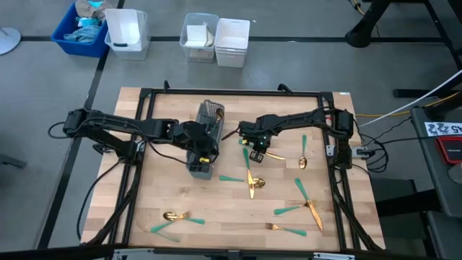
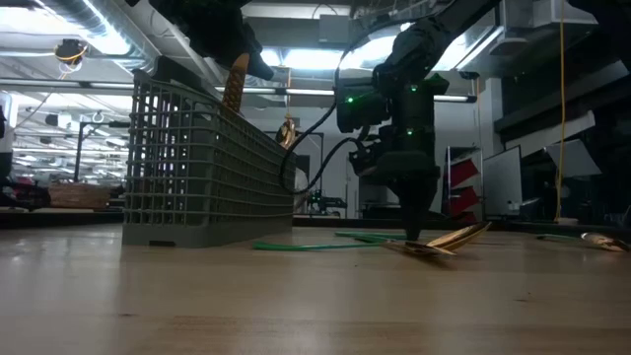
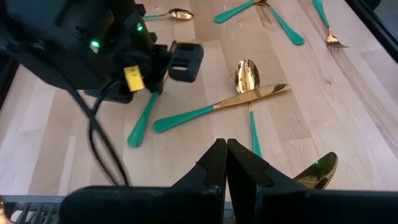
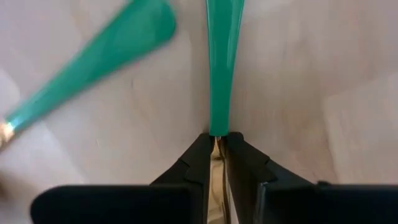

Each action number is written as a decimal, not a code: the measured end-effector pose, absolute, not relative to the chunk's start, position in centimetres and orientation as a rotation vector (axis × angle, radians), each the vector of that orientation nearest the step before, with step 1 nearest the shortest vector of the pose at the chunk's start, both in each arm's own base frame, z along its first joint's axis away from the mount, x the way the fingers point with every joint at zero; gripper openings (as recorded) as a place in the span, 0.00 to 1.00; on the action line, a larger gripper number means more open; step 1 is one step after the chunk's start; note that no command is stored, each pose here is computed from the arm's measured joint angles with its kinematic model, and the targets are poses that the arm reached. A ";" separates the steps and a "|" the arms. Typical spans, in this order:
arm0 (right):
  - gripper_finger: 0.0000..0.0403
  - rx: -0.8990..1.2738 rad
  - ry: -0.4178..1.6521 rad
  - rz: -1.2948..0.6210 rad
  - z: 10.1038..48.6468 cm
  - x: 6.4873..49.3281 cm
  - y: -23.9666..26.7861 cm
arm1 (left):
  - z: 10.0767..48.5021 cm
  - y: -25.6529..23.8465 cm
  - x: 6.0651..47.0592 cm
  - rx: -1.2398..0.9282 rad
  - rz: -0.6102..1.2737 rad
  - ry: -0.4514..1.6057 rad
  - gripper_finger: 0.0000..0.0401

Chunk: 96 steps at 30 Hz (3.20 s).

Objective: Sort silverware
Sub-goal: Put the green table knife into the gray silverware rack

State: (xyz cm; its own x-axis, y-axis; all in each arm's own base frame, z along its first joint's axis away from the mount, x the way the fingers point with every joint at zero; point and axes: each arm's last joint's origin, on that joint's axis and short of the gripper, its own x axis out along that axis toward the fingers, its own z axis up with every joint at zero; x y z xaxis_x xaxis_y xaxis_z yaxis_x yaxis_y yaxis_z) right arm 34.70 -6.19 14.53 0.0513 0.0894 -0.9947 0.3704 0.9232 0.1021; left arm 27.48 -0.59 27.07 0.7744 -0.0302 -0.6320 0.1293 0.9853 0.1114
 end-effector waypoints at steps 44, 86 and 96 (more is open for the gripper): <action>0.12 0.314 1.620 -0.171 23.3 35.8 -6.4 | 27.1 -0.6 27.5 0.152 -0.086 0.678 0.01; 0.12 0.399 1.383 0.044 34.1 36.5 -5.9 | 29.9 -0.6 29.7 0.563 -0.119 0.293 0.35; 0.12 0.427 1.364 0.082 34.2 36.7 -5.9 | 25.7 -1.6 33.3 0.815 -0.054 0.376 0.35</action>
